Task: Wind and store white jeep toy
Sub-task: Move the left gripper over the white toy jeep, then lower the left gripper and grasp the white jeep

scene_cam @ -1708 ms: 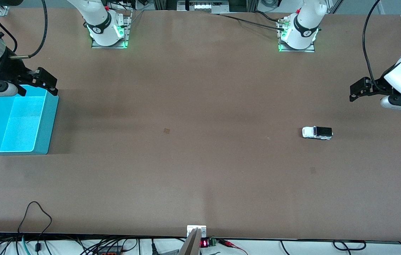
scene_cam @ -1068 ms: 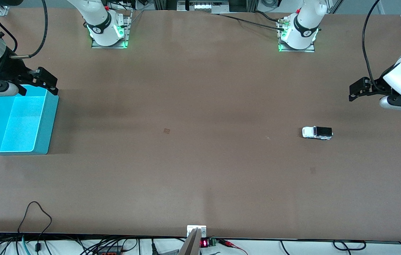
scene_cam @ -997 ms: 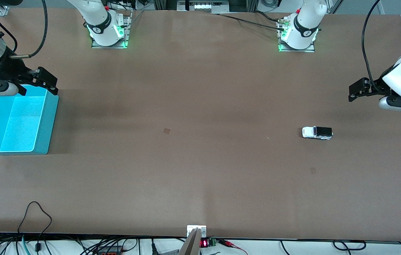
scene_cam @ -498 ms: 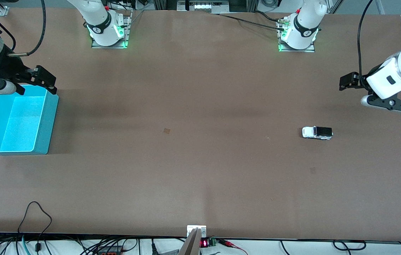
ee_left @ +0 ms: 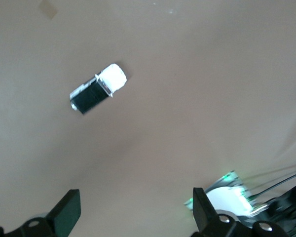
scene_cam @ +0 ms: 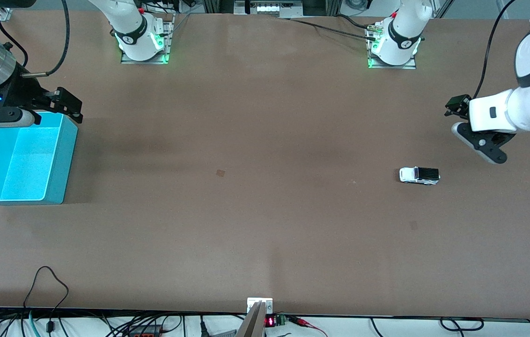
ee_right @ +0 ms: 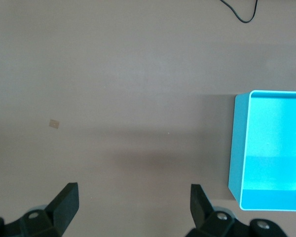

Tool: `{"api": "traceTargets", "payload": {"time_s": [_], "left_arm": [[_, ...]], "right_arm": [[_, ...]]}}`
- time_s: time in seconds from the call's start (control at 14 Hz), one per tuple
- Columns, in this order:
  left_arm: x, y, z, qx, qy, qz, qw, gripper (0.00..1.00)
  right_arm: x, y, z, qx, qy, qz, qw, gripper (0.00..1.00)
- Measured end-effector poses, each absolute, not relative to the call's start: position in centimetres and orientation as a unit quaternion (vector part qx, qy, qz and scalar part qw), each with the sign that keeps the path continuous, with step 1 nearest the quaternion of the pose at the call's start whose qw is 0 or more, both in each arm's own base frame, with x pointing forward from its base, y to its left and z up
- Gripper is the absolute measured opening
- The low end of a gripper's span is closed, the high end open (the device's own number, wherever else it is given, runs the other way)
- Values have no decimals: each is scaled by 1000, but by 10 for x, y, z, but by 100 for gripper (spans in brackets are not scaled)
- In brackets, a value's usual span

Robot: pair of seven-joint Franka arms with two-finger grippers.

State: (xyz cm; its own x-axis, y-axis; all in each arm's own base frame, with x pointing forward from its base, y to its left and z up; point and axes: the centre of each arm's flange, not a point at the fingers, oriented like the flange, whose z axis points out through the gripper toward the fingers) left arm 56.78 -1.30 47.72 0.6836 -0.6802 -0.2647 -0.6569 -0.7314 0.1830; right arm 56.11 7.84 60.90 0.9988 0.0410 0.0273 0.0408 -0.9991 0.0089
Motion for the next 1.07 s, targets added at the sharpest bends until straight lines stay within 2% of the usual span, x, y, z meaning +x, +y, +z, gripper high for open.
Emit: {"api": "traceTargets", "payload": {"time_s": [0.21, 0.57, 1.07], "left_arm": [[570, -12, 420, 877, -461, -135, 37, 100], [560, -10, 334, 801, -591, -93, -8, 100], [557, 19, 231, 732, -679, -54, -17, 100]], "right_arm": [[561, 78, 608, 1000, 20, 12, 4, 100], [563, 80, 603, 1000, 21, 7, 4, 100], [564, 79, 602, 1000, 21, 6, 5, 100]]}}
